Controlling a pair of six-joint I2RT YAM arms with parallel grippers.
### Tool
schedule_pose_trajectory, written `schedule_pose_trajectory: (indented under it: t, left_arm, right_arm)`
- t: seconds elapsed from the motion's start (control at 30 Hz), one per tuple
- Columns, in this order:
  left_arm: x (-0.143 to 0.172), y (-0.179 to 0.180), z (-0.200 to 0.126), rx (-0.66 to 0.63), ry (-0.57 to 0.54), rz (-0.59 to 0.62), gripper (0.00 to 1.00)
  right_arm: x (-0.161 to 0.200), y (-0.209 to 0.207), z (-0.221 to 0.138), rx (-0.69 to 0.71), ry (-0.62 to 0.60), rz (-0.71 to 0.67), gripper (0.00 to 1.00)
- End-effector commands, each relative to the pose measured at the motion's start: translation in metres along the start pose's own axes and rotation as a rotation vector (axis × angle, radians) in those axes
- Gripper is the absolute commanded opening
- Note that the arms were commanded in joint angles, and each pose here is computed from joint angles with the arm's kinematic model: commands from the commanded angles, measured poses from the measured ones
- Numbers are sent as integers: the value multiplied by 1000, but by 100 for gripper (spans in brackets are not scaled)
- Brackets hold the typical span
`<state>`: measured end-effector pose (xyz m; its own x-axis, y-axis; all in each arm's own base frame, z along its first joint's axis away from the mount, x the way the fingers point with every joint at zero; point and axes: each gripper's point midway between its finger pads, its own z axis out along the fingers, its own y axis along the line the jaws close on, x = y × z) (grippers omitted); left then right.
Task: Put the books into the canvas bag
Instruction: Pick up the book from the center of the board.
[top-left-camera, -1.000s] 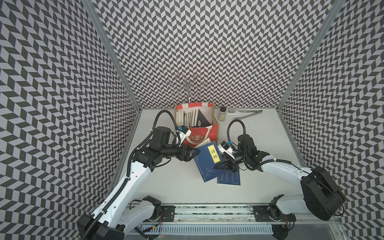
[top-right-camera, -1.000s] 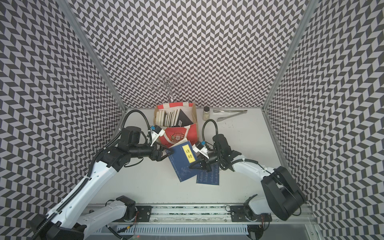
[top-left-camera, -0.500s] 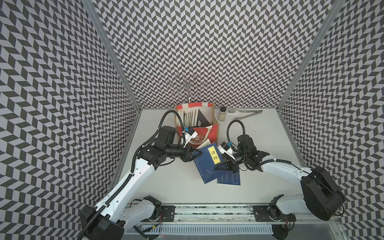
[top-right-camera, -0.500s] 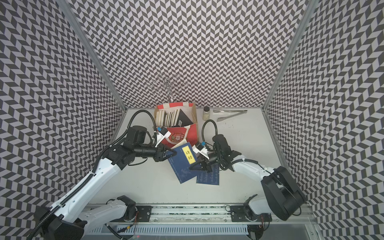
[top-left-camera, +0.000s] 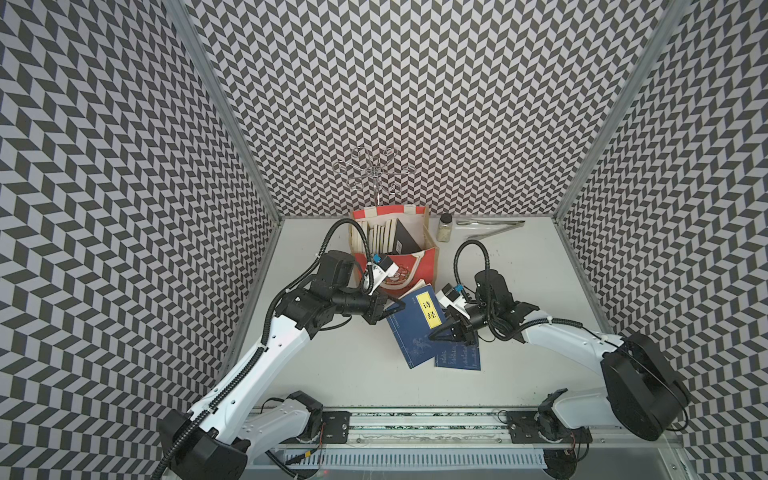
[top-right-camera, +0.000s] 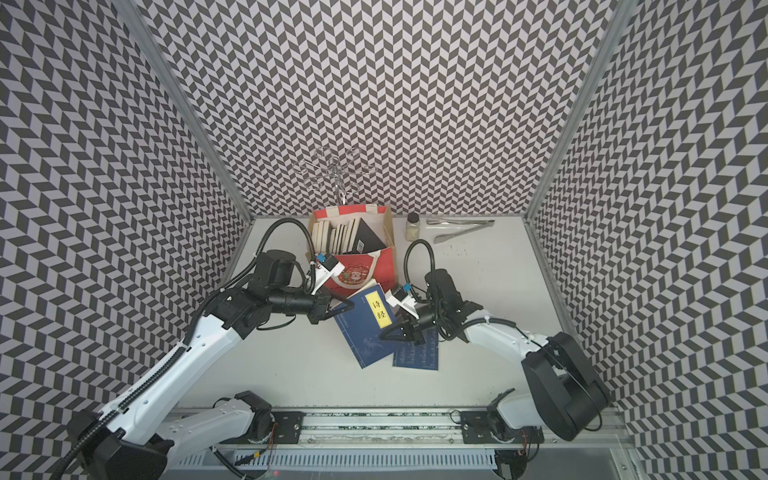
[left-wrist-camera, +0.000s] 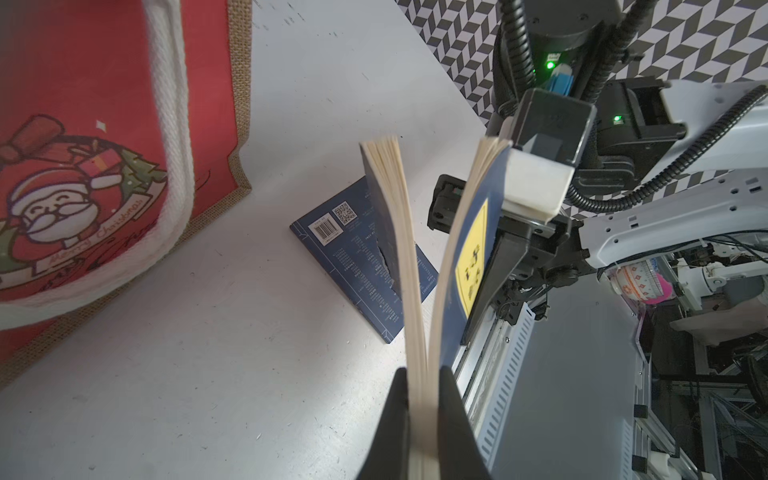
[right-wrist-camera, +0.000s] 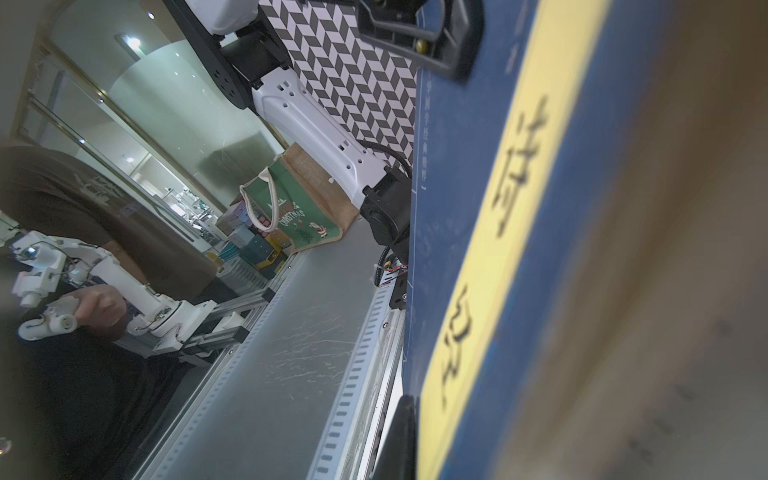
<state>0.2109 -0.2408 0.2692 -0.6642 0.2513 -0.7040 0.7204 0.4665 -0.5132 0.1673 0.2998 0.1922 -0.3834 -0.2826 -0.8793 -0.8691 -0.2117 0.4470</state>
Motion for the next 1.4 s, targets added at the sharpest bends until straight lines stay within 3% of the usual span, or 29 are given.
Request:
schedule_pose_trajectory:
  t: [0.0,0.03,0.1,0.37,0.47,0.63,1.0,1.37]
  left_arm:
    - [-33,-16,-11,2,-81,102,0]
    - [-42,-19,-16,-7,-109,124,0]
    - [-66,-25,-30,-43,-181,166,0]
    - [-160,-30,-92,-198,-453,247,0]
    - [-191,-28,-115,-256,-565,242,0]
    - [-221,-6,-129,-355,-693,175,0]
    - [-229,61,-115,-477,-834,-34,0]
    - [-214,99,-83,-482,-819,-122,0]
  right_arm:
    - [-24,4,-1,26,-44,-121,53]
    - [-27,1,-3,59,-54,-118,62]
    - [-36,-6,-10,141,-88,-112,100]
    - [-69,-43,-81,591,-328,3,100]
    - [-69,-47,-101,714,-395,48,99]
    - [-64,-44,-115,800,-435,78,100]
    - [-57,-33,-130,882,-447,77,100]
    - [-55,-34,-129,882,-435,82,99]
